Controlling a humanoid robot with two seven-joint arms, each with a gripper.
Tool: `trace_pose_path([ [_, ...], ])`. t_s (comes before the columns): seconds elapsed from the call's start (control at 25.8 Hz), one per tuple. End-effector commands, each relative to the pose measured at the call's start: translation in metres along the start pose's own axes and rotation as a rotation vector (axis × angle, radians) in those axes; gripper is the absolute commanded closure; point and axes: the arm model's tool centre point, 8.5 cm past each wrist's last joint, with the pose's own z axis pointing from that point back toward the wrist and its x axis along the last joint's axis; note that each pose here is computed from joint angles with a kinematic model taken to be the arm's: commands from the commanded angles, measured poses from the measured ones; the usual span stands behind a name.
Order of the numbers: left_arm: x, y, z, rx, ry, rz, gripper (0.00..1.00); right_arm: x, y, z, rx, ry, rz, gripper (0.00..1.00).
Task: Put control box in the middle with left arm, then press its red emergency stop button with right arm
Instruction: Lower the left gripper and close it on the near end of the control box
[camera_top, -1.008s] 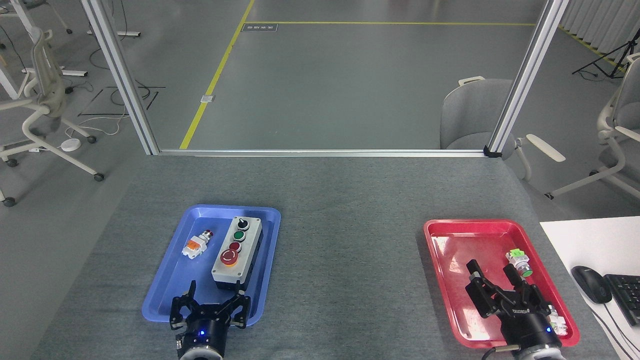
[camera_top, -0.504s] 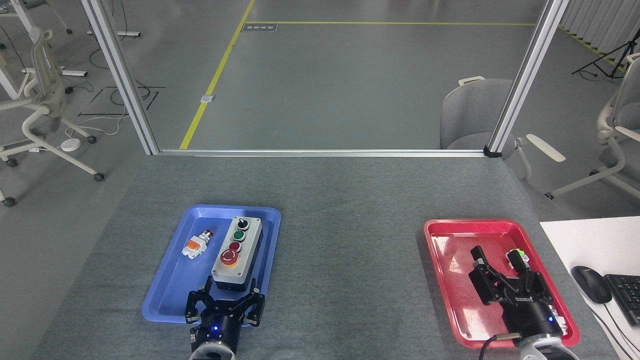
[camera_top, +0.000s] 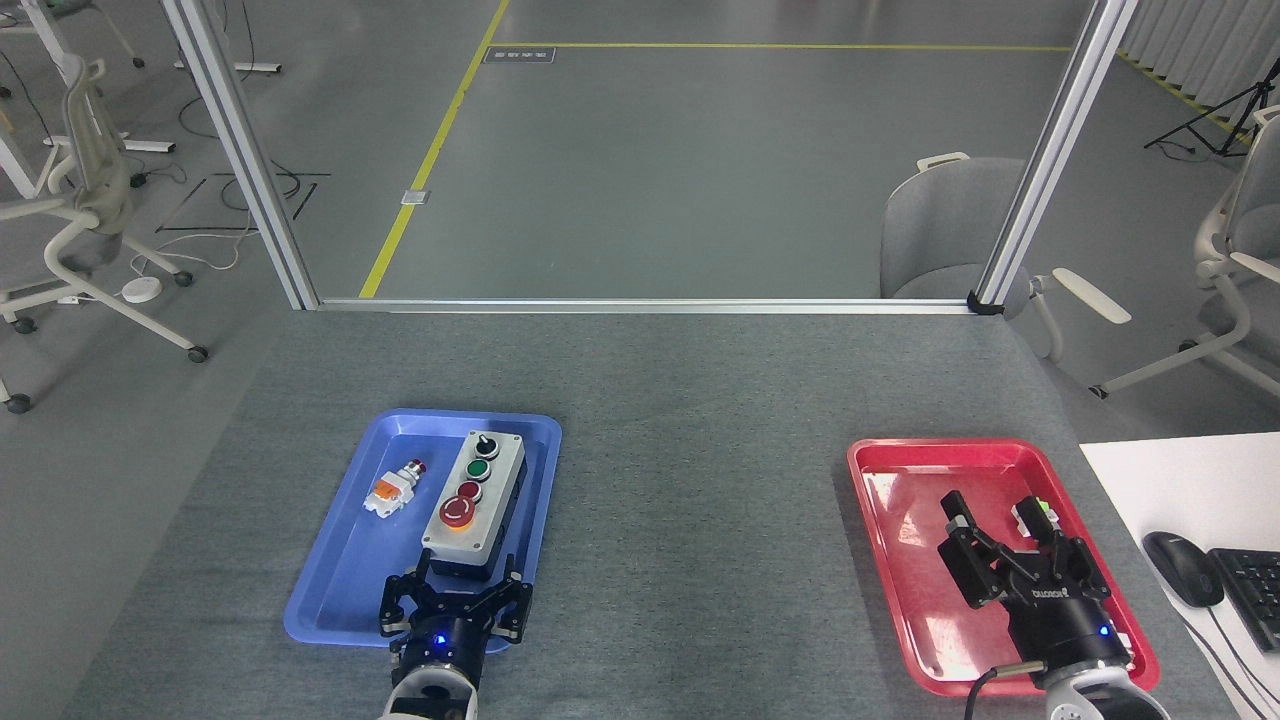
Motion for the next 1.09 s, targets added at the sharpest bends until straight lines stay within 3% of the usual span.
trace_pose_path([
  [0.0,-0.003,-0.001,-0.008,-0.016,0.012,-0.01,0.01,-0.004,-0.001,-0.002,0.002,0.045,0.001,0.01],
  [1.05,-0.019,0.02,-0.056,-0.064,0.054,-0.034,0.01,0.004,0.002,-0.007,0.012,0.027,0.002,0.01],
])
